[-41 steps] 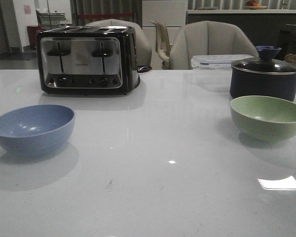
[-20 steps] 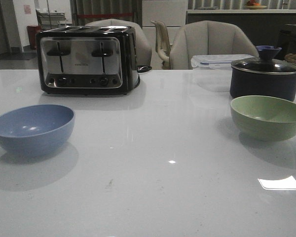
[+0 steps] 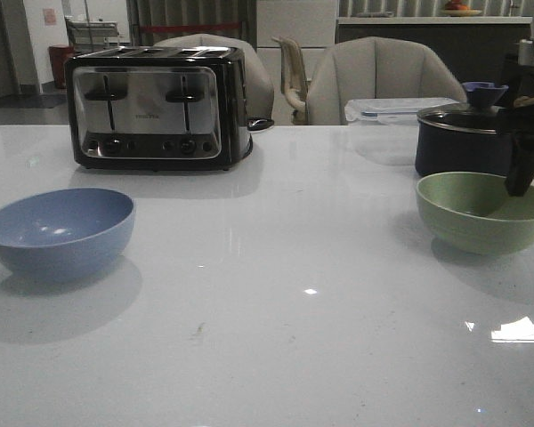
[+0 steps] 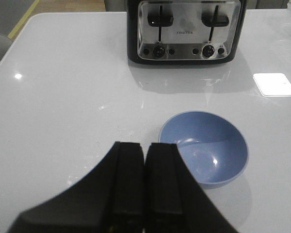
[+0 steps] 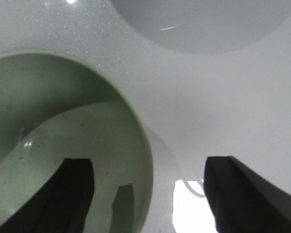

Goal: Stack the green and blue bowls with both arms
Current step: 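Grasp the rim of the pale green bowl with the right gripper and lift, then carry the green bowl toward the table center and lower it down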

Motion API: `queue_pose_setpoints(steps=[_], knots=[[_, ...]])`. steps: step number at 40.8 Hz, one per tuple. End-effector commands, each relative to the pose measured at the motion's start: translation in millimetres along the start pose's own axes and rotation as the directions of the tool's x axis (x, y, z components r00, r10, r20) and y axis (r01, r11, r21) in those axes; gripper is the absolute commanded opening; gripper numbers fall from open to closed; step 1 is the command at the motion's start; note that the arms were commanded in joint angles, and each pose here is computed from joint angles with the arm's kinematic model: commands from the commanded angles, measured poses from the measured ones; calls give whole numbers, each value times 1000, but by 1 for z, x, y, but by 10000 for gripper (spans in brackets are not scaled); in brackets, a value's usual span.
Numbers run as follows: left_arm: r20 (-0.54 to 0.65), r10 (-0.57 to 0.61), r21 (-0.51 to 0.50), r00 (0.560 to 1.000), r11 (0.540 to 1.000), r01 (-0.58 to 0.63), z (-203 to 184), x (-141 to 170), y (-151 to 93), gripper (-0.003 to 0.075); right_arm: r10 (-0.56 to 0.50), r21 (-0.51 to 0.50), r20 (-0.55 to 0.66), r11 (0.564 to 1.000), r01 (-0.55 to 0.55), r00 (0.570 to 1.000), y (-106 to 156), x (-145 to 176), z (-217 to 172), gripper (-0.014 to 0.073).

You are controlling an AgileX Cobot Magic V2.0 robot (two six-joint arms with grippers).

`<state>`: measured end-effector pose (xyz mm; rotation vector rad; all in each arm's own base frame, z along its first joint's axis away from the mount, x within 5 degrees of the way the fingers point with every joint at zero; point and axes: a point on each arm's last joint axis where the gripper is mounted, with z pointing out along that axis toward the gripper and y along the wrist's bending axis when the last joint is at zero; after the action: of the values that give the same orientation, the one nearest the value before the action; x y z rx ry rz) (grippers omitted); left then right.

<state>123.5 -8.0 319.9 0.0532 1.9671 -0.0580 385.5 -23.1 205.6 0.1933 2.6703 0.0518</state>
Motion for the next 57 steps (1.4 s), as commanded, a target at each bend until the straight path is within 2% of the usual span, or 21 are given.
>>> queue_pose_setpoints(steps=[1, 6, 16, 21, 31, 36, 42, 50, 57], knots=[[101, -12, 0, 995, 1000, 12, -3, -16, 0, 100, 8, -8, 95, 1000, -7, 995, 0, -20, -13, 578], [101, -12, 0, 995, 1000, 12, -3, -16, 0, 100, 9, -7, 85, 1000, -9, 996, 0, -20, -4, 539], [101, -12, 0, 995, 1000, 12, -3, -16, 0, 101, 11, -6, 68, 1000, -10, 998, 0, -19, 3, 273], [101, -12, 0, 995, 1000, 12, -3, -16, 0, 100, 10, -6, 58, 1000, -10, 998, 0, -18, 2, 176], [101, -12, 0, 995, 1000, 12, -3, -16, 0, 101, -6, -39, 105, 999, 10, 994, 15, -20, -31, 37], [101, -12, 0, 995, 1000, 12, -3, -16, 0, 100, -57, -91, 157, 993, 72, 986, 46, -18, -62, 34], [101, -12, 0, 995, 1000, 12, -3, -16, 0, 100, -161, -170, 178, 967, 191, 971, 99, -4, -80, 34], [101, -12, 0, 995, 1000, 12, -3, -16, 0, 100, -281, -270, 124, 913, 305, 952, 164, 25, -68, 34], [101, -12, 0, 995, 1000, 12, -3, -16, 0, 100, -354, -320, 57, 879, 353, 933, 201, 50, -46, 34]])
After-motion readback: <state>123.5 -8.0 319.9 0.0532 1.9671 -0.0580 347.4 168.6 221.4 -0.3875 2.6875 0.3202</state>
